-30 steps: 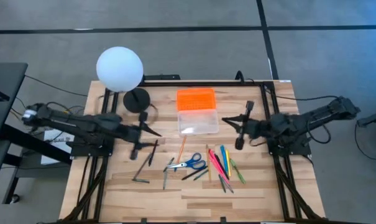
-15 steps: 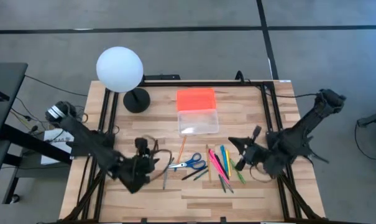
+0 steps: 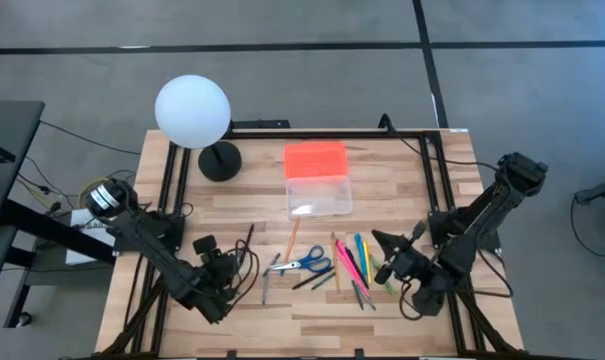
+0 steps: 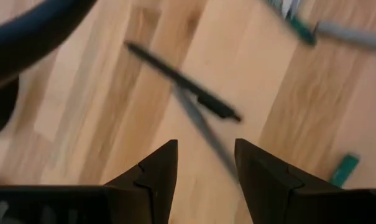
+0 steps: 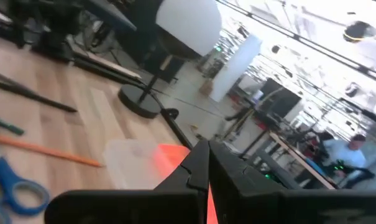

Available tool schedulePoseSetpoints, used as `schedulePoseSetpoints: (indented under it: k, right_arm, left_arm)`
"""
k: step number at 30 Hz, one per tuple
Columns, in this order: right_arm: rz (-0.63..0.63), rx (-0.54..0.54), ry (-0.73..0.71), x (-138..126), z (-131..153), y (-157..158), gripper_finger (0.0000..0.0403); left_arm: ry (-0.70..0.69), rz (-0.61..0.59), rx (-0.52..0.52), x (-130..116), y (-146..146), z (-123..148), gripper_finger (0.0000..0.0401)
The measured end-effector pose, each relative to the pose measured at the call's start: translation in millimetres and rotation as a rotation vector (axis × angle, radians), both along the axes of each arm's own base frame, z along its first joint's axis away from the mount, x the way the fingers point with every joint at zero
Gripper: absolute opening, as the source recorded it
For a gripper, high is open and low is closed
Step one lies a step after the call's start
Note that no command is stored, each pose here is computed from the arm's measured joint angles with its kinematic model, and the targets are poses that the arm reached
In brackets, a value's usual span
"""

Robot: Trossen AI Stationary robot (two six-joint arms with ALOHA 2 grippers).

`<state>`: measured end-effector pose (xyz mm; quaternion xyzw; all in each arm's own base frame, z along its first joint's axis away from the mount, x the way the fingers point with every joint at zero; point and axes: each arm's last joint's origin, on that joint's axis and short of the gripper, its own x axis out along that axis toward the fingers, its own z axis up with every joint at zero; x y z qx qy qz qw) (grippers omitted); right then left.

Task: Pick & place school supplies into a supply box
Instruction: Put the gray pen into the orange supply box

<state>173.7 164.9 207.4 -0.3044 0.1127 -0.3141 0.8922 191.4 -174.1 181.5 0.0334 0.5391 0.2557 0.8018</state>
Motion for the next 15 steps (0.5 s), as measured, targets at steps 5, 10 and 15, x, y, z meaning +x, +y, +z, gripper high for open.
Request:
schedulePoseSetpoints:
  k: [5, 10, 15]
  right_arm:
    - [-0.003, 0.033, -0.018, 0, 5, -3, 0.0]
    - [0.008, 0.036, -0.017, -1, 5, -2, 0.0]
    - [0.012, 0.046, -0.019, -1, 5, -2, 0.0]
  left_arm:
    - [-0.093, 0.015, -0.025, -5, 1, -8, 0.0155]
    - [-0.085, 0.073, -0.063, -13, 9, -29, 0.0156]
    - [-0.116, 0.11, -0.105, -21, 17, -49, 0.0156]
